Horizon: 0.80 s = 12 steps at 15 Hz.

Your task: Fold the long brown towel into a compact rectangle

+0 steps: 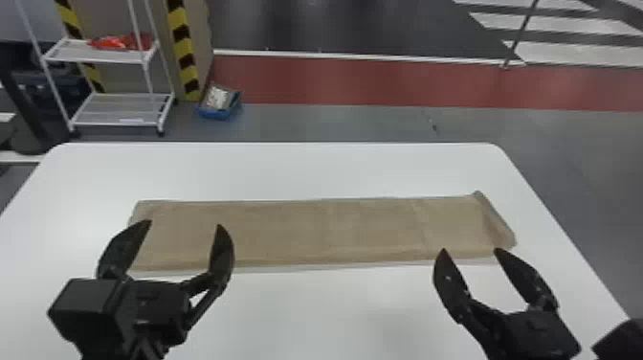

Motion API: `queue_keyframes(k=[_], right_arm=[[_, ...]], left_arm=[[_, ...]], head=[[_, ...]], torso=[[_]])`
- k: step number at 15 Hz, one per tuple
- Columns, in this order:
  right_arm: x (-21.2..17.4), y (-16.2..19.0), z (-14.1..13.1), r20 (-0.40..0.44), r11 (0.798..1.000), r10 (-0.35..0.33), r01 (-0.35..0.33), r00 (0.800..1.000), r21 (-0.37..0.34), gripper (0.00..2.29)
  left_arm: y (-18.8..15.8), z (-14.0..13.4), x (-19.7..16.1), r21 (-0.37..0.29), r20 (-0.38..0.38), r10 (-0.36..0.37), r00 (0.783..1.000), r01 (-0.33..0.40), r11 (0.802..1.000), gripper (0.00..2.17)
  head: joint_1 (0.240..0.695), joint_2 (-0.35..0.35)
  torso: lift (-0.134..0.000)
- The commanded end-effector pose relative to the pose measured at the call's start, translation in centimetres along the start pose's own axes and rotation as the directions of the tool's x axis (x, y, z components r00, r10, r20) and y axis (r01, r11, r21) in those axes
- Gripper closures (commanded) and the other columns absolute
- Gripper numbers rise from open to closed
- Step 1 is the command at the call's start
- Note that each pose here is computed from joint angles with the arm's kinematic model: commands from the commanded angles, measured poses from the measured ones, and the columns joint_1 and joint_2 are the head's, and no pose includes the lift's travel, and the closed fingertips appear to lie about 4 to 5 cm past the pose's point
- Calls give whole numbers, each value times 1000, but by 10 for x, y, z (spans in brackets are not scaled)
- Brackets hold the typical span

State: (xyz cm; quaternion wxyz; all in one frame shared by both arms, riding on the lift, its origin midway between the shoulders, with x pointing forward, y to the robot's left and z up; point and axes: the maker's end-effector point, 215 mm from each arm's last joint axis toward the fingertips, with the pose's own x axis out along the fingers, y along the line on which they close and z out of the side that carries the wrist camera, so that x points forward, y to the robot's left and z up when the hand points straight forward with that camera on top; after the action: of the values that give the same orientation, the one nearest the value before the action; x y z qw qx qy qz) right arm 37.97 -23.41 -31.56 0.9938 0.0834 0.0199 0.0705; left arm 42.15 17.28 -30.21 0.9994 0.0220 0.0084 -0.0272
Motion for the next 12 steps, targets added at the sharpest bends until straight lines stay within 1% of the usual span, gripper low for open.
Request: queue_keyframes(k=[1,12], right_arm=[[1,-1,-3,-4,1000,0,0,1000,-1,97],[7,-2,-12,-13,1000,-1,1,1000,4,97]], left_arm=[[0,-2,2,-2,-1,3,1000,-3,1000,63],[7,-5,10,7,-3,10,1000,-10,1000,63]], head=[[695,-87],[695,-80]], torso=[[-123],[-123]])
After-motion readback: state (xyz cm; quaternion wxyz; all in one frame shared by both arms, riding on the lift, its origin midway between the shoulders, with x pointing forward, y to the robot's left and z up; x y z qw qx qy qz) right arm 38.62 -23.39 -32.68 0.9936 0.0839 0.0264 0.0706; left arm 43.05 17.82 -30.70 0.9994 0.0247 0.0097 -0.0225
